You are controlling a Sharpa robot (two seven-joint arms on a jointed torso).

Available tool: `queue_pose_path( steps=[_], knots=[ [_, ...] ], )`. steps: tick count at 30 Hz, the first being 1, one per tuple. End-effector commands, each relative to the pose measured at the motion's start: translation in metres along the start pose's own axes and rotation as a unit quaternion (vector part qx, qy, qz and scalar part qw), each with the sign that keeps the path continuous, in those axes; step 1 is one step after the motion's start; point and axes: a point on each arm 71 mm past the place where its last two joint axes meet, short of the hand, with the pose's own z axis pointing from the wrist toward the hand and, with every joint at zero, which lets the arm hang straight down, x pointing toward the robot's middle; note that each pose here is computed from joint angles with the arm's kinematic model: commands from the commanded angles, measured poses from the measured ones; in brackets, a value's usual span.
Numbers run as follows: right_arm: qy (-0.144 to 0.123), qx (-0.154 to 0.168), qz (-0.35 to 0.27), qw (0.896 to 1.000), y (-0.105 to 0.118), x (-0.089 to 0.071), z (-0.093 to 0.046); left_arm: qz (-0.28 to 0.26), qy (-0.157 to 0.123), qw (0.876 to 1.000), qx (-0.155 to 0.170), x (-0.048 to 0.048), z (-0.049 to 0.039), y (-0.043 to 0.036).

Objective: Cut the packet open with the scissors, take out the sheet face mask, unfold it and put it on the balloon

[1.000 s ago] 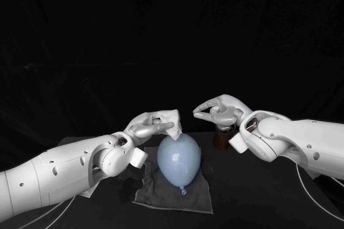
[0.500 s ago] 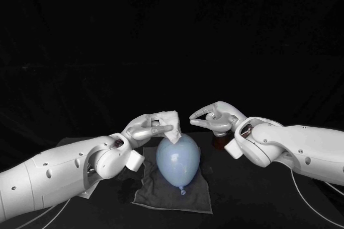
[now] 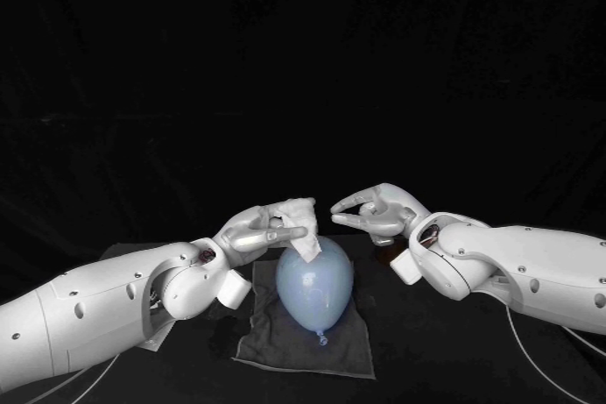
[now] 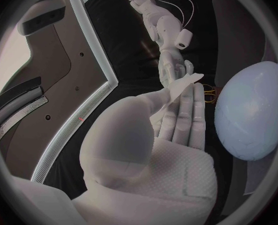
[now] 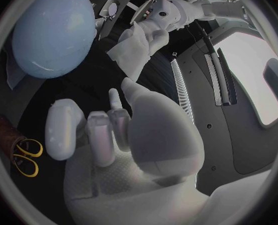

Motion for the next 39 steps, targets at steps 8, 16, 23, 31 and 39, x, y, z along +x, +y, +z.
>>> queue_pose_path(
  steps=[8, 16, 23, 31, 39],
  knots=[
    [-0.001, -0.024, 0.019, 1.0, 0.005, 0.003, 0.0, -0.003, 0.031, 1.0, -0.002, 0.0047, -0.0023, -0.0016],
    [-0.003, -0.034, 0.016, 0.999, 0.009, 0.0, 0.0, -0.001, 0.032, 0.999, -0.005, 0.004, -0.0038, -0.0013],
    [0.001, -0.044, -0.006, 0.999, 0.016, 0.0, 0.004, -0.001, 0.034, 0.999, -0.009, 0.0041, -0.0047, -0.001],
    [0.016, -0.023, -0.003, 1.0, 0.015, 0.002, 0.007, -0.001, 0.037, 0.999, -0.011, 0.0048, -0.0049, -0.0008],
    [0.06, 0.037, 0.046, 0.996, 0.003, 0.009, 0.011, -0.002, 0.041, 0.999, -0.01, 0.0066, -0.0052, -0.0013]
  ],
)
